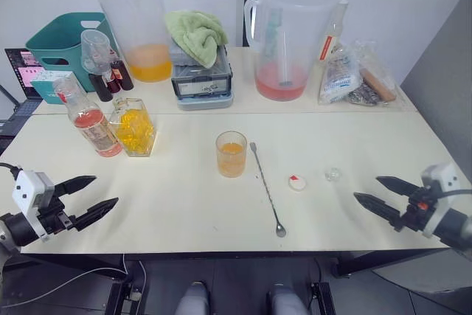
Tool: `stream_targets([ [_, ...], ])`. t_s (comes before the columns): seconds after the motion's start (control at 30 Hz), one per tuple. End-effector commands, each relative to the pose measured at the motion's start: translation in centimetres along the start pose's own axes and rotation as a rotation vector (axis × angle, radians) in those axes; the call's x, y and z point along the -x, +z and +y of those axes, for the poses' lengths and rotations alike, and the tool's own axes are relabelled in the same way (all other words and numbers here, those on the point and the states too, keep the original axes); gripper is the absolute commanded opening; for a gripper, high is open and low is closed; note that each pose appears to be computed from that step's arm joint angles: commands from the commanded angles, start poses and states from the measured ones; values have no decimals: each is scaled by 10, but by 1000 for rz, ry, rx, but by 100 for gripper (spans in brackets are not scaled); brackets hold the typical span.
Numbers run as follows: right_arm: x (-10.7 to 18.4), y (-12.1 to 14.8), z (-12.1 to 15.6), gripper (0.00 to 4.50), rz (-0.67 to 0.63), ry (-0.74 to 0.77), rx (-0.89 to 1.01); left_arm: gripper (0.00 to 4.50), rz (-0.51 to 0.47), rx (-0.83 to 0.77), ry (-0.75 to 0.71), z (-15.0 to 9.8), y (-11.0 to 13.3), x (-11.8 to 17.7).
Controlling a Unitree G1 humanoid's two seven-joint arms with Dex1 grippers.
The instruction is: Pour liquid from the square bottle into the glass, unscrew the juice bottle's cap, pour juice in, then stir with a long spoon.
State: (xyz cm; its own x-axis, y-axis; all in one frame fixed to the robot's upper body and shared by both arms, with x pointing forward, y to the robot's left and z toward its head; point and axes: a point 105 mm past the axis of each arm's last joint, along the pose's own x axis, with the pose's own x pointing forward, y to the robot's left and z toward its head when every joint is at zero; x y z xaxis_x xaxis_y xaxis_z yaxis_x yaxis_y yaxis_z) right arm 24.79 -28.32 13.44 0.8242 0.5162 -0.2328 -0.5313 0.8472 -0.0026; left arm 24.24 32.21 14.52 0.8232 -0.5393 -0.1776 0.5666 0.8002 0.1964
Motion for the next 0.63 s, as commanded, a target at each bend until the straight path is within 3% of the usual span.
stream_targets([
  [0.03,5,2,-6,449,-26,-16,39,450,-6,-27,16,1,2,0],
  [0.63,-4,1,-4,449,-44,17,20,450,22,-7,9,-2,-1,3],
])
